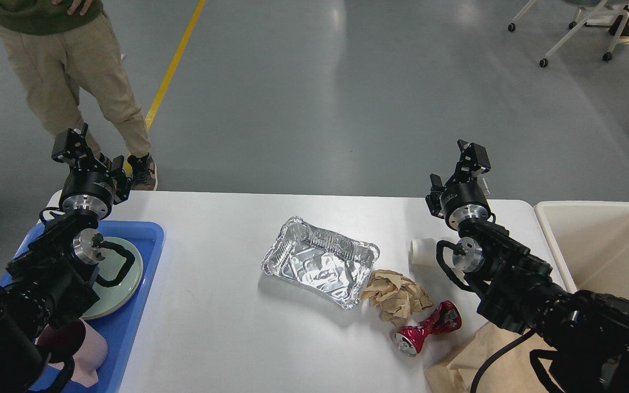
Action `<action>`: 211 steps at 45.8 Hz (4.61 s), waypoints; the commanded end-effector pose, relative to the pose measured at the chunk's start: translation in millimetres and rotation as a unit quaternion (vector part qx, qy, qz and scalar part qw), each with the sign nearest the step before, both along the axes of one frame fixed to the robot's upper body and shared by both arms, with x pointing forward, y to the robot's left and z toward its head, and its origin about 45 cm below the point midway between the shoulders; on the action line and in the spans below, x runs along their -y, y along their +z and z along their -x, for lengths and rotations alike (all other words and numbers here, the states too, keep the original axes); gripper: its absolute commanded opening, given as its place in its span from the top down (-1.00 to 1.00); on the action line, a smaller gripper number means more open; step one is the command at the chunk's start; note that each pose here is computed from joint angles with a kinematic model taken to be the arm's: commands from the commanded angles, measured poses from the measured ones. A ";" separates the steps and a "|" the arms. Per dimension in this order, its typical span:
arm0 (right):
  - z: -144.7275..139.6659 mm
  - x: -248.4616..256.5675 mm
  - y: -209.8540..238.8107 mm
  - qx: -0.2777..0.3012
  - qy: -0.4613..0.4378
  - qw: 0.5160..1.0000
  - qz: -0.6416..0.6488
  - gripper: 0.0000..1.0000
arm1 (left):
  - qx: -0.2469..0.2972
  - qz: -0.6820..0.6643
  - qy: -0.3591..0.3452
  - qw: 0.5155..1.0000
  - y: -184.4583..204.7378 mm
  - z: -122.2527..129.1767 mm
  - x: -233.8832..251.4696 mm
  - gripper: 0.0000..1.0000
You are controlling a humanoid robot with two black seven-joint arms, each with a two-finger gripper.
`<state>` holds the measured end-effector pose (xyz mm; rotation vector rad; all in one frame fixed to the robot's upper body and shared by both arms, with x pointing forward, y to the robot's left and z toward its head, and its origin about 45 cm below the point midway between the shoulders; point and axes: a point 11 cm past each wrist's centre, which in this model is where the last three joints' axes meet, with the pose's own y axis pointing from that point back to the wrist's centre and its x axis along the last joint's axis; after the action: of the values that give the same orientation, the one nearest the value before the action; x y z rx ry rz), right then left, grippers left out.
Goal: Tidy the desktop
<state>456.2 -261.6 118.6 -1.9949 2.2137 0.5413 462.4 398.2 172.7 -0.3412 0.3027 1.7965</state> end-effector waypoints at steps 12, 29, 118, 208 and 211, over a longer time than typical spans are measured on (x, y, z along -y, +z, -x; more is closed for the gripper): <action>0.0 0.1 0.0 0.000 0.000 1.000 0.000 -1.00 | 0.079 -0.018 0.035 0.996 7.6 8.6 -0.6 -0.92; 0.0 0.1 0.0 0.000 0.000 1.000 0.000 -1.00 | 0.100 -0.022 0.046 0.994 8.7 12.3 -1.2 -0.92; -7.9 59.0 21.2 0.014 -0.040 0.998 0.039 -1.00 | 0.100 -0.023 0.045 0.994 8.7 12.3 -1.1 -0.92; 37.9 -80.1 199.8 -0.311 0.665 0.438 0.519 -1.00 | 0.099 -0.024 0.045 0.994 8.0 12.7 -1.2 -0.92; 31.0 -82.7 230.8 -0.301 0.645 0.437 0.550 -1.00 | 0.099 -0.023 0.045 0.994 8.0 12.7 -1.3 -0.92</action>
<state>419.7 -181.9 299.9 -4.5529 -0.0286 -0.3292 449.7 399.5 180.9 -0.5032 0.1069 1.8389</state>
